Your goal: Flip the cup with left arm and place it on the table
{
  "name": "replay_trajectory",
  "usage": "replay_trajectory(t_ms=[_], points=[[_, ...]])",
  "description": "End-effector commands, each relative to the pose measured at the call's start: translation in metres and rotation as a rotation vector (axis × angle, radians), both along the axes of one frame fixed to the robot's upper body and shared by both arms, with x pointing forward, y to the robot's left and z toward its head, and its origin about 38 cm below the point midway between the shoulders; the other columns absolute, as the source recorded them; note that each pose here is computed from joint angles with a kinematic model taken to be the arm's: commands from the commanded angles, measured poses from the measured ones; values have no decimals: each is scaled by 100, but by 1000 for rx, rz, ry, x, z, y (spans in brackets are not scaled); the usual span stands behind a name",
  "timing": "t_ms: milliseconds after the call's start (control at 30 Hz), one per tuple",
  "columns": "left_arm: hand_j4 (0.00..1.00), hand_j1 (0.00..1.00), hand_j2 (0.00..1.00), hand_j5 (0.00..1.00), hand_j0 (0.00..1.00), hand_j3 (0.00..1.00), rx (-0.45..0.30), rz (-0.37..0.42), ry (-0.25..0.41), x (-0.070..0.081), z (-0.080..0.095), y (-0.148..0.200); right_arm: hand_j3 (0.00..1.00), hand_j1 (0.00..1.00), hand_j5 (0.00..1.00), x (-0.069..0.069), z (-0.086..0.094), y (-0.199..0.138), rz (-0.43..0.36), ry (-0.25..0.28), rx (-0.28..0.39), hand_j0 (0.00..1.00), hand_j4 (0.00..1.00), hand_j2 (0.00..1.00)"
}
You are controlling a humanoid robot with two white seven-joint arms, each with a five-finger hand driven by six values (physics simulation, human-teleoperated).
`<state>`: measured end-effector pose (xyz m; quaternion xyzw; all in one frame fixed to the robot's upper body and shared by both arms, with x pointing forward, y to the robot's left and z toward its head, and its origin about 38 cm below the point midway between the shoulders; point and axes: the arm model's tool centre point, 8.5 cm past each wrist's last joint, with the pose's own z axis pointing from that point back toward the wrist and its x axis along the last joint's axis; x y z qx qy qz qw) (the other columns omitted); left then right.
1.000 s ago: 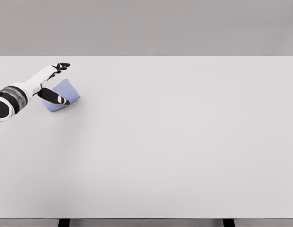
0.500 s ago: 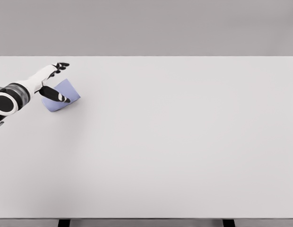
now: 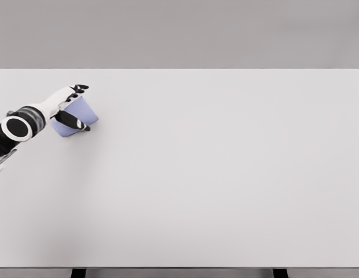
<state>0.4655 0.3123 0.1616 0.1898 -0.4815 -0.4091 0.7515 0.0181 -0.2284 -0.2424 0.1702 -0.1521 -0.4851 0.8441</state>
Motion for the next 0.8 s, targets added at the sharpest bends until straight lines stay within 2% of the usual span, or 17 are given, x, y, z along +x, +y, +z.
replay_trajectory(t_ms=[0, 33, 67, 133, 200, 333, 500, 567, 700, 767], points=[[100, 100, 100, 100, 100, 100, 3, 9, 6, 2, -4, 1, 100, 100, 100, 0, 0, 0, 1, -1, 0, 100, 100, 100], [99, 99, 99, 99, 99, 99, 4, 12, 7, 2, -4, 2, 100, 100, 100, 0, 0, 0, 1, -1, 0, 100, 100, 100], [91, 91, 91, 91, 91, 91, 3, 11, 6, 2, -4, 2, 100, 100, 100, 0, 0, 0, 1, -1, -1, 100, 100, 100], [82, 82, 82, 82, 82, 82, 2, 9, 8, 2, -5, 1, 100, 100, 100, 0, 0, 0, 1, -1, -1, 100, 100, 100], [76, 76, 76, 76, 76, 76, -1, 8, 9, 2, -5, 0, 100, 100, 100, 0, 0, 0, 1, -1, -1, 100, 100, 100], [74, 74, 74, 74, 74, 74, 7, -1, 25, 0, -11, -2, 100, 100, 100, 0, 0, 0, 1, -1, 0, 100, 100, 100], [69, 69, 69, 69, 69, 69, -2, -2, 25, -1, -10, -3, 100, 100, 100, 0, 0, 0, 1, -1, 0, 100, 100, 100], [68, 68, 68, 68, 68, 68, -28, -35, -15, 0, -3, -7, 100, 100, 100, 0, 0, 0, 1, -1, 0, 100, 100, 100], [60, 60, 60, 60, 60, 60, -124, -176, -164, 1, 15, -19, 100, 100, 100, 0, 0, 0, -1, -1, -1, 100, 100, 100], [60, 60, 60, 60, 60, 60, -150, -198, -201, 1, 20, -20, 100, 100, 100, 0, 0, 0, 1, -1, 0, 100, 100, 100]])
